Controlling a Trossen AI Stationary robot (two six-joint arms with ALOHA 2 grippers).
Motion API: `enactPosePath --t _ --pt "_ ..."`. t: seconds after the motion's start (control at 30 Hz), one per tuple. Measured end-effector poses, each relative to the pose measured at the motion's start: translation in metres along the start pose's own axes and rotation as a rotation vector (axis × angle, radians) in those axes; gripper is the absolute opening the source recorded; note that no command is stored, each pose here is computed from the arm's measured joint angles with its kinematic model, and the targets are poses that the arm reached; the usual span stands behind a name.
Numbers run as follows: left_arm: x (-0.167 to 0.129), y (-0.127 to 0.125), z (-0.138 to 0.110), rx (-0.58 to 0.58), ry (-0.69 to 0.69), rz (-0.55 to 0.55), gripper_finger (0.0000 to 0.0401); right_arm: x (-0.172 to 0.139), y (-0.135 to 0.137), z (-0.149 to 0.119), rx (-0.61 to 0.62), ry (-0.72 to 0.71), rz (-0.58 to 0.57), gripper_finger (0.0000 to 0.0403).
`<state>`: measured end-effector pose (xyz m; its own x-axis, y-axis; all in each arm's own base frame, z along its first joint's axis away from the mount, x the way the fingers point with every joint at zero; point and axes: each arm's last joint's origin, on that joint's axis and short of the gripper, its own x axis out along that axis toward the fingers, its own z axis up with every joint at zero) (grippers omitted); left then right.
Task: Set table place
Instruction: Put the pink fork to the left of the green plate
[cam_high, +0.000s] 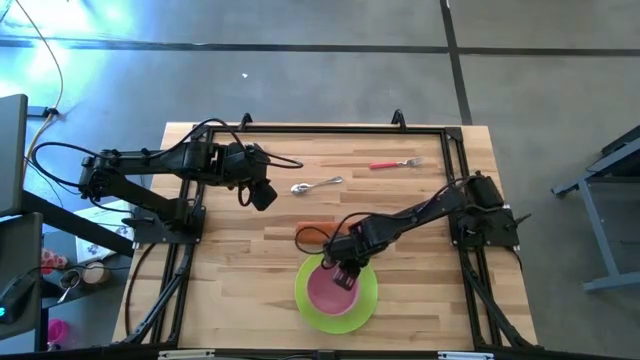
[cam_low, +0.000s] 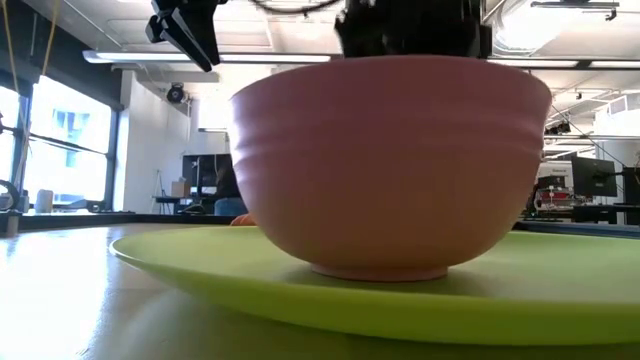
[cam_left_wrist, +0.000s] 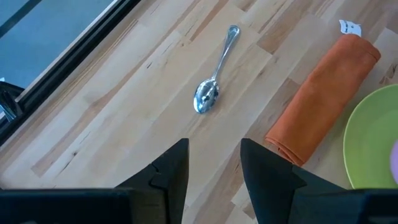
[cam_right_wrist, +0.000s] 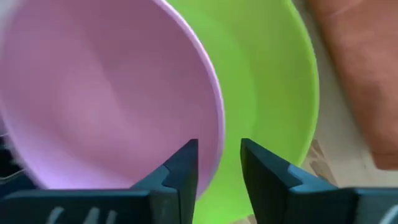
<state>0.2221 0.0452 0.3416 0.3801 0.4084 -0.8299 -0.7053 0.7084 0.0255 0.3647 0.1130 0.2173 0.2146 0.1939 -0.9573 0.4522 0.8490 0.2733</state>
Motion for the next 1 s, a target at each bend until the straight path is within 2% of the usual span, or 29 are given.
enactPosePath --t 0.23,0.4,0.67,0.87,1.0 --pt "0.000 0.000 0.000 0.002 0.001 -0.003 0.0136 -0.070 -0.005 -0.006 0.005 -0.185 -0.134 0.0119" --pt "0.000 0.000 0.000 0.007 0.001 -0.003 0.0136 -0.101 -0.017 -0.008 0.017 -0.286 -0.206 0.0119" --pt "0.000 0.000 0.000 -0.009 -0.002 -0.003 0.0136 -0.122 -0.058 -0.013 0.018 -0.214 -0.490 0.0119" --pt "0.000 -0.001 0.001 -0.037 -0.009 -0.006 0.0136 -0.132 -0.099 0.017 -0.073 -0.179 -0.543 0.0119" --pt "0.000 -0.001 0.001 -0.049 -0.009 -0.005 0.0136 -0.133 -0.136 0.036 -0.140 -0.136 -0.550 0.0119"
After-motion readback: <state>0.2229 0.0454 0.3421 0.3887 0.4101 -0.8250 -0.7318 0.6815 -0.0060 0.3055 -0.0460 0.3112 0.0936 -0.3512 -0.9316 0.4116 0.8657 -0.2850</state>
